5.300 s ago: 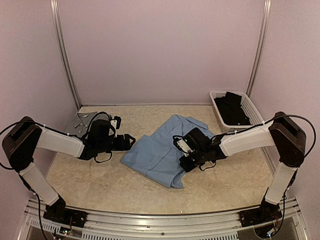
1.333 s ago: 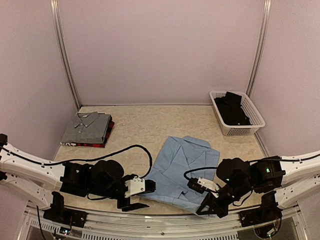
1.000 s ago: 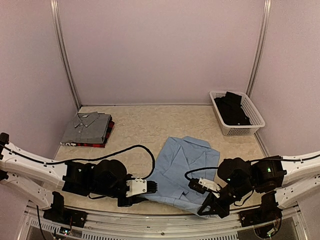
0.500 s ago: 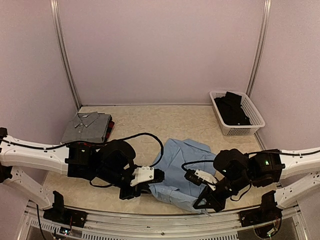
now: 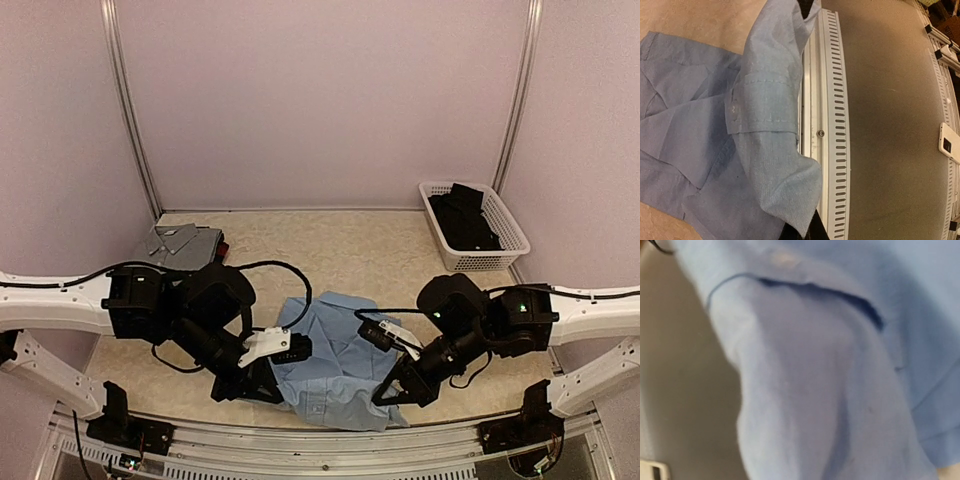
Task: Fold and stack the long sleeve shirts
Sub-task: Fold the 2/3-rectangle-folded shirt at the center of the board.
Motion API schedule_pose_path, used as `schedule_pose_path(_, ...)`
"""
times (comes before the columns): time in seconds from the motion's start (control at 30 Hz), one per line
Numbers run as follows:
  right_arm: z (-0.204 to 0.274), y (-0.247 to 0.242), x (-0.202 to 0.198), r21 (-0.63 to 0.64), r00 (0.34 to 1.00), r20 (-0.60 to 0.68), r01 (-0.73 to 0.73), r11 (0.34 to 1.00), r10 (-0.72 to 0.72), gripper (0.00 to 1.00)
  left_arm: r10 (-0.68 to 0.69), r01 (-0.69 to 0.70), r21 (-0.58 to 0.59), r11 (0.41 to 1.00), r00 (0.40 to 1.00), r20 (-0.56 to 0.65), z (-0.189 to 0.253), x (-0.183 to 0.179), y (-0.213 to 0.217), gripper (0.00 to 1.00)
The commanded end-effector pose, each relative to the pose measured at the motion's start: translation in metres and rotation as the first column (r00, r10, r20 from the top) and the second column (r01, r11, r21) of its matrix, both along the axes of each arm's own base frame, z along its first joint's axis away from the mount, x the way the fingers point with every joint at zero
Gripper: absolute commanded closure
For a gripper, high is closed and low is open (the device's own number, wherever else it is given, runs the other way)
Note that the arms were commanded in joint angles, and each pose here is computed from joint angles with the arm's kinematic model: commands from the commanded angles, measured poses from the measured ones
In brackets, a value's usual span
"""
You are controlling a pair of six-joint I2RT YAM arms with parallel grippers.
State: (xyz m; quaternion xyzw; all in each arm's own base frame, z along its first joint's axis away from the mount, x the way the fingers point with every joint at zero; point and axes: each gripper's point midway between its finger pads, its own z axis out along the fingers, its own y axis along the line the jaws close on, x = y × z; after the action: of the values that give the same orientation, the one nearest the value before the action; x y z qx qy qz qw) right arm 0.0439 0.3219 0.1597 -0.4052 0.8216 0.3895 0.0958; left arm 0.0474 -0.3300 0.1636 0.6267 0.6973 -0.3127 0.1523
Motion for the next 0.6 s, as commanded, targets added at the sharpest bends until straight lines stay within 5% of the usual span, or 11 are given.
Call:
schedule_pose_path(0.0,0.032,0.009,0.015,0.114,0.998,-0.058,0.04,0.993,-0.034,1.0,-0.028,0.021,-0.114,0.993,0.998,-0.064,0.045,-0.004,-0.004,1.0)
schedule_pose_path(0.27,0.018,-0.007,0.075,0.049,0.981,-0.095,0.176,0.983,-0.171,1.0,0.164,-0.177,-0.155,0.972,0.982,-0.091,0.06,0.085,-0.008,1.0)
schedule_pose_path(0.57,0.009,-0.016,0.142,0.07,0.961,-0.149,0.247,0.967,-0.235,1.0,0.307,-0.342,-0.11,0.933,0.918,-0.252,0.014,0.166,-0.019,1.0)
